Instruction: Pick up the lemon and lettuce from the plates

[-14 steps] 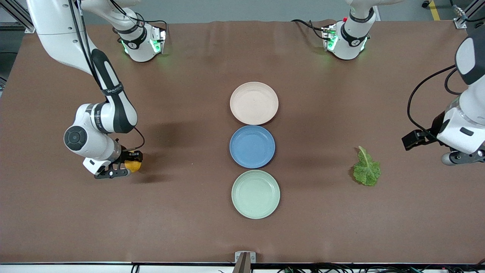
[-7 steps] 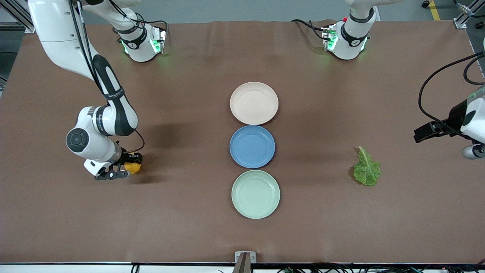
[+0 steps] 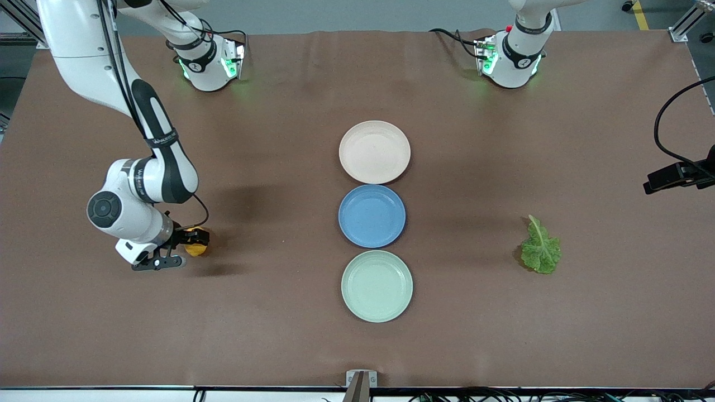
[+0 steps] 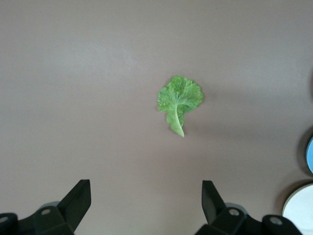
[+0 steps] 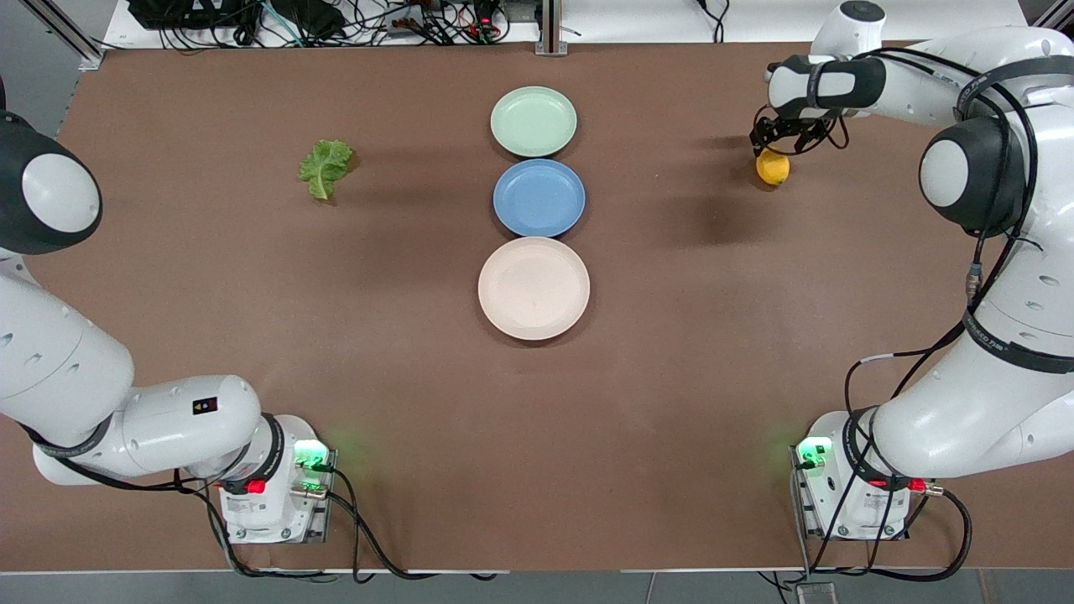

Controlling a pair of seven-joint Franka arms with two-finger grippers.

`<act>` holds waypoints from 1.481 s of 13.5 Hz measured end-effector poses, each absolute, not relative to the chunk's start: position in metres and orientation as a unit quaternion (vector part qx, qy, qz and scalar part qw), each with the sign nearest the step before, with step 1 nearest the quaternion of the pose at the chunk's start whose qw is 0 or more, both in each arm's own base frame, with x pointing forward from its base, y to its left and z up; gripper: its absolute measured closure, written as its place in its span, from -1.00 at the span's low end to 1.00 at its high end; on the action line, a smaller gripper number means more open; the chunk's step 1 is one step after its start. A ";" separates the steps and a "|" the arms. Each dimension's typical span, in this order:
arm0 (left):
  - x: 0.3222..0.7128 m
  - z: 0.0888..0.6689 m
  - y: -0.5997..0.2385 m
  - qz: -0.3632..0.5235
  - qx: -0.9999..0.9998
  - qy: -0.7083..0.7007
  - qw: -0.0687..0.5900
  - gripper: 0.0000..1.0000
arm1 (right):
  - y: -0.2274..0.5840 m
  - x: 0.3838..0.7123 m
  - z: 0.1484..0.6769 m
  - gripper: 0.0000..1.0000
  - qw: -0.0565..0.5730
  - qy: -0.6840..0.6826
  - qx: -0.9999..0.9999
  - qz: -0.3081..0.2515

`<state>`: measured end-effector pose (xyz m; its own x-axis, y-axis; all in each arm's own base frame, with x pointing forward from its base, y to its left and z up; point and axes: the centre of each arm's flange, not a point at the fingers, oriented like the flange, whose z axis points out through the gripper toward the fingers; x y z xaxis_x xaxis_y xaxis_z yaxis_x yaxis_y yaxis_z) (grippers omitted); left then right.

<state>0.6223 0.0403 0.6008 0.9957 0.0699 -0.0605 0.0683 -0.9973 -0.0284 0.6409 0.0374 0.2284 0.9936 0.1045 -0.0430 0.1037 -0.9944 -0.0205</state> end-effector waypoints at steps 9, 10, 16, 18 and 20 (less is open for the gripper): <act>0.605 0.625 0.036 0.021 -0.999 0.012 0.028 -1.00 | -0.028 0.675 0.360 -1.00 0.003 -0.031 -0.997 0.065; 0.604 0.629 0.030 0.019 -0.999 0.011 0.030 -1.00 | -0.033 0.672 0.373 -1.00 0.005 -0.028 -0.997 0.068; 0.559 0.651 -0.003 -0.014 -0.999 0.016 0.027 -1.00 | -0.037 0.648 0.442 -1.00 0.011 0.000 -0.997 0.076; 0.541 0.651 -0.006 -0.015 -1.000 0.017 0.017 -1.00 | -0.038 0.643 0.453 -1.00 0.005 0.000 -0.997 0.076; 0.534 0.650 -0.006 -0.013 -1.000 0.016 0.016 -1.00 | -0.039 0.641 0.463 -1.00 0.002 -0.002 -0.997 0.073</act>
